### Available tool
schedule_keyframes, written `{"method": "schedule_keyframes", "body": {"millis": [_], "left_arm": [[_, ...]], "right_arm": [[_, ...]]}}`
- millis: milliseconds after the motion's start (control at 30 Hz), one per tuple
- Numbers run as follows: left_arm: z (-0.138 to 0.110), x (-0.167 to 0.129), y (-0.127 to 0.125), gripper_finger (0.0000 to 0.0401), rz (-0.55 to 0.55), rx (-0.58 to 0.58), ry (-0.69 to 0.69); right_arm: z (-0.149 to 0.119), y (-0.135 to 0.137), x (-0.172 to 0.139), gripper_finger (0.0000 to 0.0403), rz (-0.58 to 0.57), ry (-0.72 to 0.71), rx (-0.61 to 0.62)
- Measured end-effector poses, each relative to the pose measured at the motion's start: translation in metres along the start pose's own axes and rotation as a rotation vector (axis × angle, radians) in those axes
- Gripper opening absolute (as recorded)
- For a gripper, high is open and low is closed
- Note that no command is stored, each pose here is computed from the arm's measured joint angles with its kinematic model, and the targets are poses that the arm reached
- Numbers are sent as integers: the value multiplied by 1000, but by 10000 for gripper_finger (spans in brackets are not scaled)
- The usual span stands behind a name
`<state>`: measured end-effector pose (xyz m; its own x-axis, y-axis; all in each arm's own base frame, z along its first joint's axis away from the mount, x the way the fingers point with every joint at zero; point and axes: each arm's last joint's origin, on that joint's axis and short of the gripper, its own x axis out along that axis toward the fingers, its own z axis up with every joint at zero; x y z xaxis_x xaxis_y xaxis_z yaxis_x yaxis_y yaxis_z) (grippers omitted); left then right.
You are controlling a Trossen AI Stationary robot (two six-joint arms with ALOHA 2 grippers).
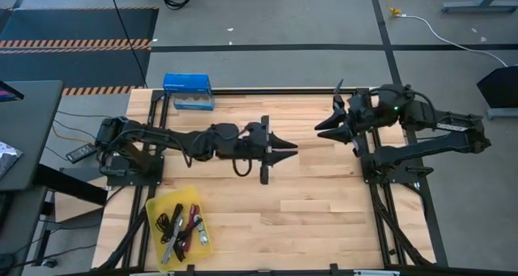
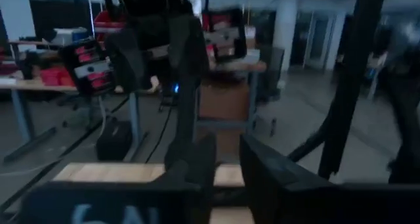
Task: Pick and place USB-C Cables
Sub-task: Move the yellow bin to the center of the table
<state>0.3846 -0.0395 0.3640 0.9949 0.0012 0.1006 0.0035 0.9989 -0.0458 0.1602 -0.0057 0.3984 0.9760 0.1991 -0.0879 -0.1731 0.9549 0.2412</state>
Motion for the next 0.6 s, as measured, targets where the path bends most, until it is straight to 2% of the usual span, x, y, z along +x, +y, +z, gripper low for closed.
{"method": "schedule_keyframes", "body": {"millis": [167,333,467,600], "left_arm": [[8,-11,15,10,33,28,82],[30,-40,31,4,16,49,168],[42,-65,37,3,-25,67,260],[48,-88,37,2,-43,66,368]], "right_arm": [[-2,-3,8,76,-83,8,27],[-3,-5,31,9,-65,-10,-17],[-3,-8,52,9,-46,-40,-24],[-5,-10,56,5,-72,-31,-12]]}}
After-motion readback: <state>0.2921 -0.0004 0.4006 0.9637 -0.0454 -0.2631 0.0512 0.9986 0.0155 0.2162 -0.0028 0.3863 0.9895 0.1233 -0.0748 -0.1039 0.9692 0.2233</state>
